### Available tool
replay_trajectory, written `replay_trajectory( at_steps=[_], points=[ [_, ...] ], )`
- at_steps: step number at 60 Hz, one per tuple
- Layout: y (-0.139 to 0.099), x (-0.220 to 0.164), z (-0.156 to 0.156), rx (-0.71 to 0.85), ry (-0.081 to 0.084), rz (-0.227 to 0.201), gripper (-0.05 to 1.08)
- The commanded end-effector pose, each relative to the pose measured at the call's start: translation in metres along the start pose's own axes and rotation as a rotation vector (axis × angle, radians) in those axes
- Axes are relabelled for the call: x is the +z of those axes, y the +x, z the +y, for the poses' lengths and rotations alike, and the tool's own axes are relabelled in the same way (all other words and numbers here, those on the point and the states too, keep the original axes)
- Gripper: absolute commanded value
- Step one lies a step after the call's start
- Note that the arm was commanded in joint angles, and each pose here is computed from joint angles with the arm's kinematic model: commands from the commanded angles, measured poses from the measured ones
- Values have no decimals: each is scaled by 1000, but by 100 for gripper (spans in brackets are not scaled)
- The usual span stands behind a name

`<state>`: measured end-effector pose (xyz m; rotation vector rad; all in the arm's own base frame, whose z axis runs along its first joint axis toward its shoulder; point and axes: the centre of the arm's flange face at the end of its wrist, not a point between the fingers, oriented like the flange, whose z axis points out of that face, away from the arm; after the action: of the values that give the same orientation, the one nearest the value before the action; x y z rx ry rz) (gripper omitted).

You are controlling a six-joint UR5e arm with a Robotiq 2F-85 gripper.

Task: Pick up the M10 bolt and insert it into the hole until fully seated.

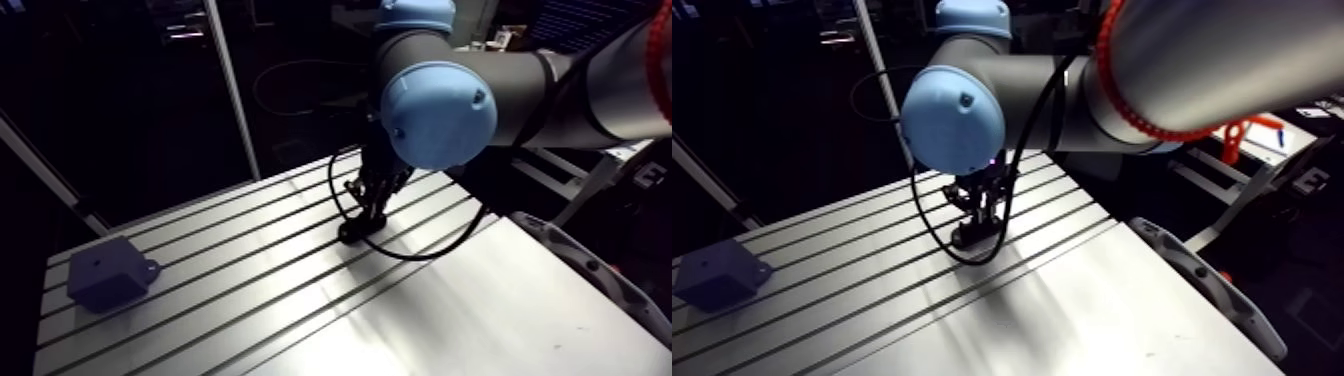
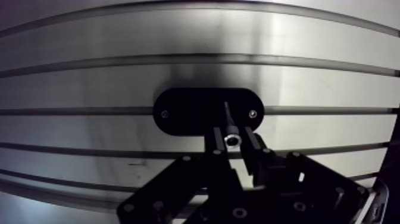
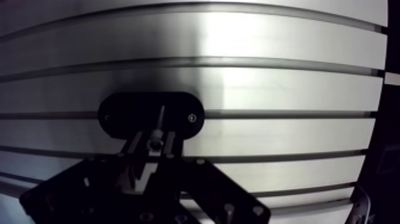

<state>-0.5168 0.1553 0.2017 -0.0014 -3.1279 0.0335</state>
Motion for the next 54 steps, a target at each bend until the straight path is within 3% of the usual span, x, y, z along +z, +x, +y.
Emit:
replay_trajectory(
  at_steps=[1,21,34,39,54],
  points=[
    [0,-1,0,0,-1,1,74],
    [0,-2,0,3,-3,5,76],
    [4,-11,2,7,-16,26,82],
    [7,-16,4,9,-16,40,91],
    [10,-36,3,21,-19,45,103]
  ],
)
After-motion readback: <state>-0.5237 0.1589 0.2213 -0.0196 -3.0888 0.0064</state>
